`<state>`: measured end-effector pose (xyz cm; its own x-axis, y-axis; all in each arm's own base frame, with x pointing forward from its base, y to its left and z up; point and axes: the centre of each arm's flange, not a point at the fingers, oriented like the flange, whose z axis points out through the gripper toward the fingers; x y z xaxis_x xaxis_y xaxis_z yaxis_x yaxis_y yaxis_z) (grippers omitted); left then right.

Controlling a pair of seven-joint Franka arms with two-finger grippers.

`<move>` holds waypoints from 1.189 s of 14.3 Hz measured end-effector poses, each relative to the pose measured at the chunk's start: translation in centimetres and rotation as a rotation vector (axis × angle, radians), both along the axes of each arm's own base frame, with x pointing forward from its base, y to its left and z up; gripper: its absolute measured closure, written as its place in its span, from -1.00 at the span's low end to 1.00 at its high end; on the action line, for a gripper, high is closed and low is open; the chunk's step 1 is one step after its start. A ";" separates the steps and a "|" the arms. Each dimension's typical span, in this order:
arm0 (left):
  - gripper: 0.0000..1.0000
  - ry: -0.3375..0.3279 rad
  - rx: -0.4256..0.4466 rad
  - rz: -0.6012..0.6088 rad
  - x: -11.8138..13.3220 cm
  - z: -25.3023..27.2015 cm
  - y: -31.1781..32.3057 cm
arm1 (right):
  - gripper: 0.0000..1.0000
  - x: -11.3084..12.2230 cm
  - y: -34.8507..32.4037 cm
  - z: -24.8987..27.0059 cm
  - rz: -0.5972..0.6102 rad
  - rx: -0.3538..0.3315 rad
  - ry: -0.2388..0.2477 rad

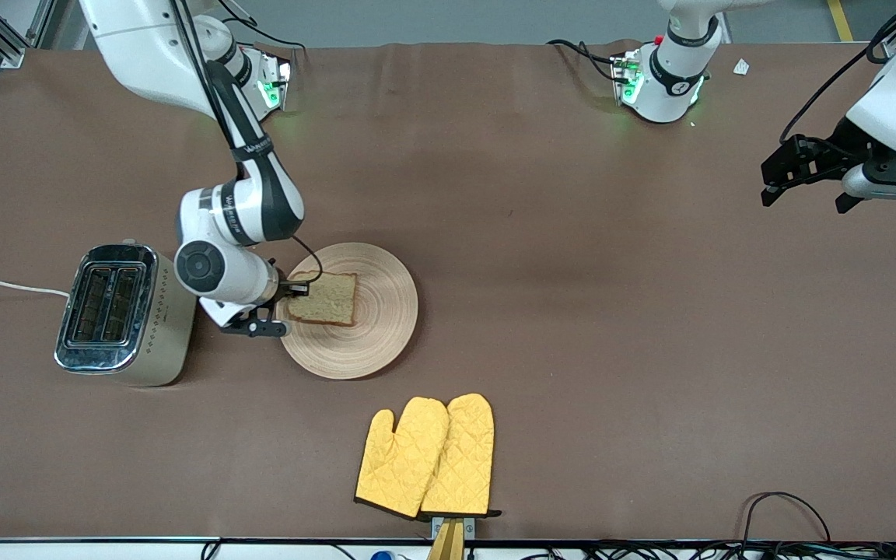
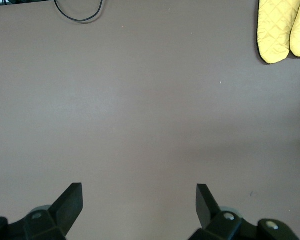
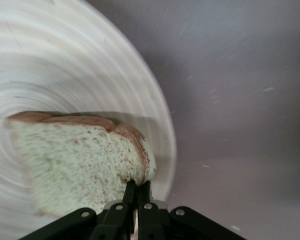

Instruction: Move plate and put bread in toaster

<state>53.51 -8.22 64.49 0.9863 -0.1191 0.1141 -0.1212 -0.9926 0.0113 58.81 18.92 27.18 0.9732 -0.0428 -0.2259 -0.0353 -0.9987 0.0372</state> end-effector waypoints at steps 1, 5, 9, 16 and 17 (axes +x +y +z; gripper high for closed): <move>-1.00 0.001 -0.003 0.002 0.0 0.0 0.2 | 0.90 1.1 0.1 2.9 0.033 -0.043 -0.003; -1.00 0.003 -0.005 0.002 0.0 -0.1 0.3 | 0.90 2.4 0.7 12.1 0.186 -0.386 -0.012; -1.00 0.004 -0.005 0.001 0.0 -0.2 0.2 | 0.90 2.6 -2.4 16.3 0.229 -0.753 0.000; -1.00 0.004 -0.005 0.006 0.1 -0.2 0.5 | 0.92 2.7 -7.2 14.2 0.046 -1.103 -0.067; -1.00 0.004 -0.005 0.006 0.1 -0.2 0.5 | 0.92 2.5 -7.5 12.9 0.031 -1.121 -0.071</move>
